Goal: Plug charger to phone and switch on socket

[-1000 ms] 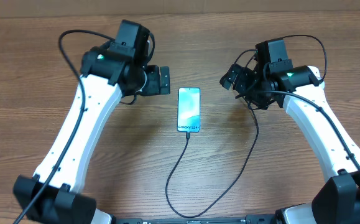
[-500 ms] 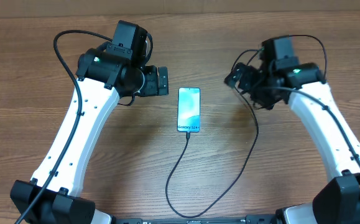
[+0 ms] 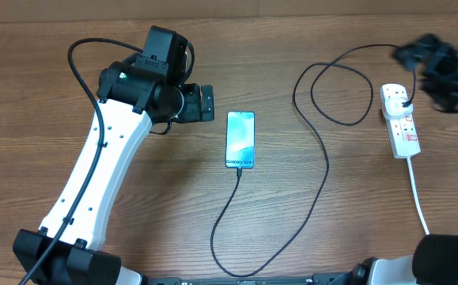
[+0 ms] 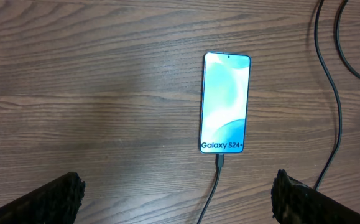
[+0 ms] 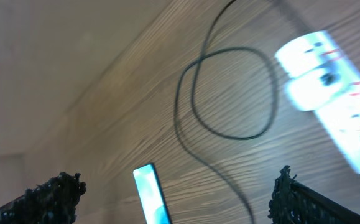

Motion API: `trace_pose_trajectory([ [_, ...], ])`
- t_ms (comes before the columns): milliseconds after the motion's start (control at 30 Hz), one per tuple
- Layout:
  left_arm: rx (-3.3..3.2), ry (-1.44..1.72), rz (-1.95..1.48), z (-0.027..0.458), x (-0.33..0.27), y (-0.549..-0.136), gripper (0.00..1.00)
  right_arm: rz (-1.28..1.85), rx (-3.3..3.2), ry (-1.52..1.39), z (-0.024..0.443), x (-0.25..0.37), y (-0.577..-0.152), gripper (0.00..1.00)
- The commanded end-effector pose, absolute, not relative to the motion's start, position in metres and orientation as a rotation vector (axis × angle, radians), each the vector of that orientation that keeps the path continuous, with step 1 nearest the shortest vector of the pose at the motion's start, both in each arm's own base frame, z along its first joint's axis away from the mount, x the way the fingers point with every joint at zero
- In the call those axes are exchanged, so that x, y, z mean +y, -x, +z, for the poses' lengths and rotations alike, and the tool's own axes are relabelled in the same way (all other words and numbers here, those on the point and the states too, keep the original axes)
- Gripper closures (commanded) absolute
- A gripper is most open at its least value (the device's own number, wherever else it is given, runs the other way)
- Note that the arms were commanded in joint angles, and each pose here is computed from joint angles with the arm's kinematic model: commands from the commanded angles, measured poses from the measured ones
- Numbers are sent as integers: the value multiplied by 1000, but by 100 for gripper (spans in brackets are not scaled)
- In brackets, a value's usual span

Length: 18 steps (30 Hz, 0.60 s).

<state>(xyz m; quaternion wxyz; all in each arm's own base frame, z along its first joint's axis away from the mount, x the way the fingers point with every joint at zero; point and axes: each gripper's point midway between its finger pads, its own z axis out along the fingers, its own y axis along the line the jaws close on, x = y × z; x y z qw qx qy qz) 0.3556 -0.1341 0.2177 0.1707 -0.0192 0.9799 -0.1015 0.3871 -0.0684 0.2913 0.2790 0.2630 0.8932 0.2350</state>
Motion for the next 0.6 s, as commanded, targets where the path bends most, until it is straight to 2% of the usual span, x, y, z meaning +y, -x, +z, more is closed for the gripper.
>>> trace_pose_trajectory([
  [0, 2782, 23, -268, 217, -133, -357, 1, 699, 2342, -664, 292, -111, -385, 0],
  [200, 2782, 23, -268, 217, -133, -357, 0, 709, 2421, -702, 236, -152, -394, 0],
  [367, 2782, 23, -268, 217, -133, -357, 0, 572, 2499, -728, 191, -178, -408, 0],
  [567, 2782, 23, -268, 217, -133, -357, 0, 515, 2544, -729, 162, -186, -419, 0],
])
